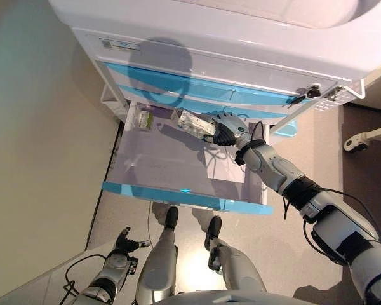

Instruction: Open the drawer and pick up the medicine

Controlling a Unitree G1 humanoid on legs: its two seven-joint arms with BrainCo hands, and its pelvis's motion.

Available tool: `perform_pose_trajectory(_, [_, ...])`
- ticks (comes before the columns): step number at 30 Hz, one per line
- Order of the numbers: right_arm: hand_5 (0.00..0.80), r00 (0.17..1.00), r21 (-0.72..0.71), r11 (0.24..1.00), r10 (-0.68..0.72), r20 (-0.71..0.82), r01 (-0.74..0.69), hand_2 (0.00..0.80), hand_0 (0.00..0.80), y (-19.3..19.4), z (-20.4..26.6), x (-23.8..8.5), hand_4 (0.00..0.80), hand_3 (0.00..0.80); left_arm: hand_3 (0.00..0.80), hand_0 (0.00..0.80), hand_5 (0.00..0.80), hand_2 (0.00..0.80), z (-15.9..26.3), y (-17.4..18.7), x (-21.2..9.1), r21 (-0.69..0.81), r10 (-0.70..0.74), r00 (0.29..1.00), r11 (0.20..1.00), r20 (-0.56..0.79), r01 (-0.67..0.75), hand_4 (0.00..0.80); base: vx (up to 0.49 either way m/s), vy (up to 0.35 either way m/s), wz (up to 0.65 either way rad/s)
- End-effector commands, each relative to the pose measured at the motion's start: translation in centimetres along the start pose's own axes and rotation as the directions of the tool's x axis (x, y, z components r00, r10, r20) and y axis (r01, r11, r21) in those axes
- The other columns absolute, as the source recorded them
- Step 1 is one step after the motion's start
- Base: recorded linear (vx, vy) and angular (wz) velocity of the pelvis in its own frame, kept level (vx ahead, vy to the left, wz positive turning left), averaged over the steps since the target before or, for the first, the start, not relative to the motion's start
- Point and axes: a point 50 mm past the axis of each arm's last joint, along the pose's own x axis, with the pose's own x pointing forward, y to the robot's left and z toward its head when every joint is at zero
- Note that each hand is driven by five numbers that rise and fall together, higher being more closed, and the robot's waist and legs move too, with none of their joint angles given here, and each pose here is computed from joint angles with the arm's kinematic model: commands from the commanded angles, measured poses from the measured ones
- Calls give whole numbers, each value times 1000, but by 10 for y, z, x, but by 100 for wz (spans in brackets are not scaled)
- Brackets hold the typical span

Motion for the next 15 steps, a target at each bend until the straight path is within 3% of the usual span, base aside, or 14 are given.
perform_pose_trajectory(1, [800, 993, 130, 992, -26, 119, 11, 800, 800, -15, 16, -7, 800, 800, 0, 0, 0, 0, -29, 2, -6, 8, -9, 995, 1000, -101, 10, 0, 31, -5, -6])
perform_pose_trajectory(8, [800, 953, 295, 949, 19, 303, -113, 800, 800, -47, 34, -31, 800, 800, 0, 0, 0, 0, -57, 10, -14, 9, -19, 981, 1000, -192, 21, 0, 69, -11, -13])
perform_pose_trajectory(15, [800, 877, 283, 926, 94, 471, -251, 800, 800, -108, 51, -52, 800, 800, 0, 0, 0, 0, -83, 15, -24, -16, -49, 962, 999, -268, 46, 0, 82, -9, -11])
